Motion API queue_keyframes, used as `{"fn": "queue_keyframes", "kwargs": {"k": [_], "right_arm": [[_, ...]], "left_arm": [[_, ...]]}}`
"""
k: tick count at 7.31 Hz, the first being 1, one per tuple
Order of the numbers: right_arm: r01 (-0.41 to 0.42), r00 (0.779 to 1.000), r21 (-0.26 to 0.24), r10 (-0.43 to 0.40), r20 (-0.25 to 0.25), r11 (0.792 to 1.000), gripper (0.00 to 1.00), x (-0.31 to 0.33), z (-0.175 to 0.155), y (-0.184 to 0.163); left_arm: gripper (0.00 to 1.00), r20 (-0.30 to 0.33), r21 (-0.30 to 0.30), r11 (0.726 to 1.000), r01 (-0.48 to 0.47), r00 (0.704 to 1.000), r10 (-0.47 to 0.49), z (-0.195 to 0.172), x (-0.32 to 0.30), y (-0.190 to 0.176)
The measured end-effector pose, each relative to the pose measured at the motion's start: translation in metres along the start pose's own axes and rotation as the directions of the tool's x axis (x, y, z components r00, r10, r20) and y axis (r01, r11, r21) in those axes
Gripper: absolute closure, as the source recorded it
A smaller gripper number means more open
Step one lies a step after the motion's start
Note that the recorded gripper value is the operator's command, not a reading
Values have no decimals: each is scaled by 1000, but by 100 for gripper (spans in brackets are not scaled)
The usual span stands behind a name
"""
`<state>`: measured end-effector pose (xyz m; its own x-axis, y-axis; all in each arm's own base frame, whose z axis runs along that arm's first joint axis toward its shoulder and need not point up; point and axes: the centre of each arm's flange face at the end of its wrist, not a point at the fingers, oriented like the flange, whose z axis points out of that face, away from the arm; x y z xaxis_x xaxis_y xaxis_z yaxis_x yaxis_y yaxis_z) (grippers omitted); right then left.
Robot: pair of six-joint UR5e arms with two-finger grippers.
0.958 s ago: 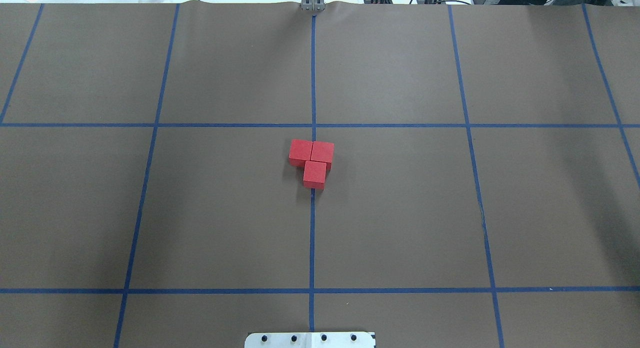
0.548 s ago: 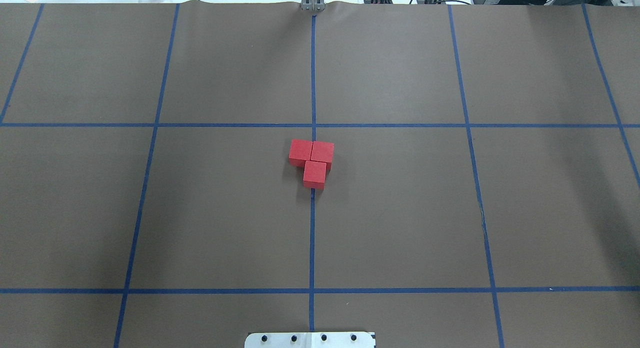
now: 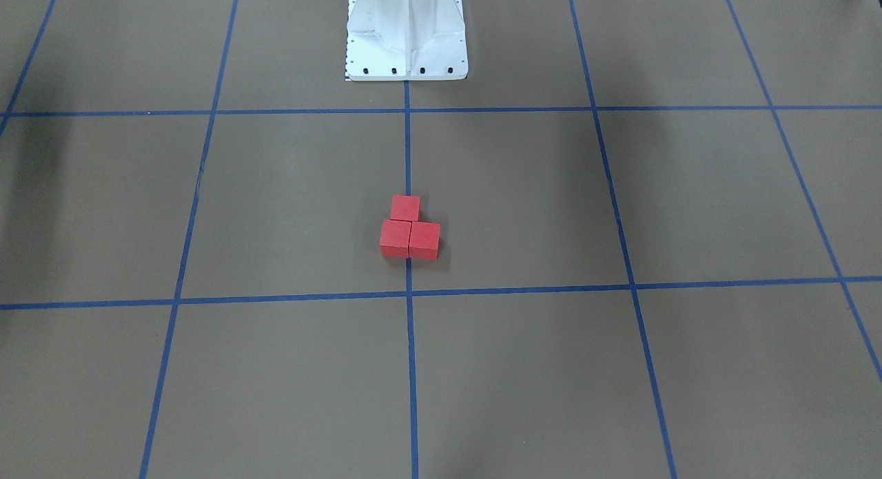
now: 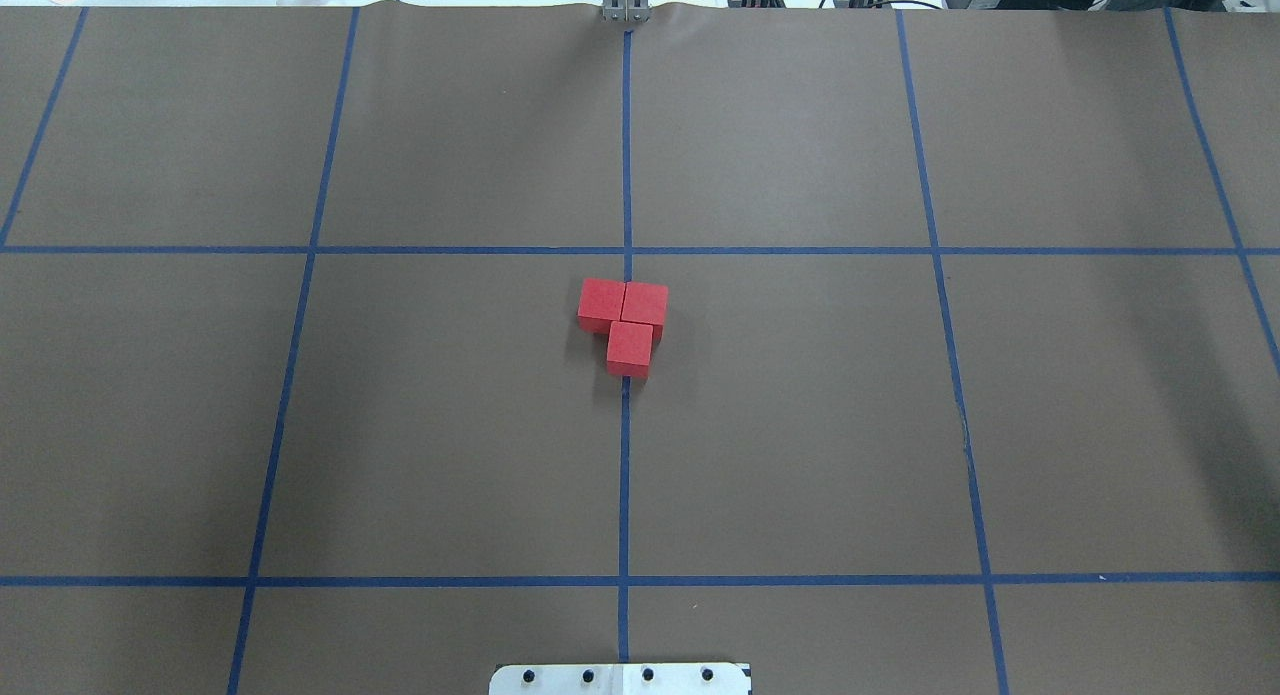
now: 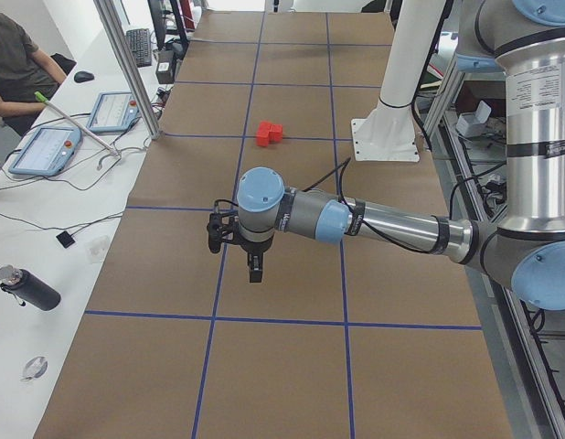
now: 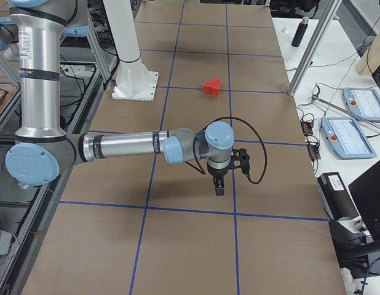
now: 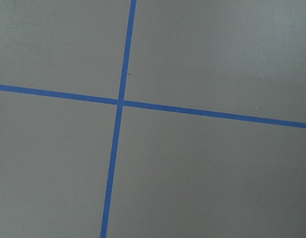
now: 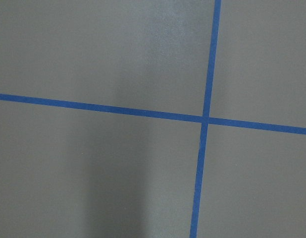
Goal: Form red blocks into L shape at center
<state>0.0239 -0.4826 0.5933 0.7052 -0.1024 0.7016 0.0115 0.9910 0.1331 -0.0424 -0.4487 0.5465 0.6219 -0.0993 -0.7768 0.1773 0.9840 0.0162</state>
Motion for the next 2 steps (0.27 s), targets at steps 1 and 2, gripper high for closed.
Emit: {"fn": "queue_keyframes", "kwargs": {"k": [1,2], "right_arm": [[2,1000,0,-2,0,1000,1,-1,0,-1],[5,1000,0,-5,1,1000,1,-1,1,-2]], "left_arm": [[0,-2,5,1000,-7,1000,7,-1,1,0],[0,-6,15,1000,-18,1000,19,-2,3,-1]]}}
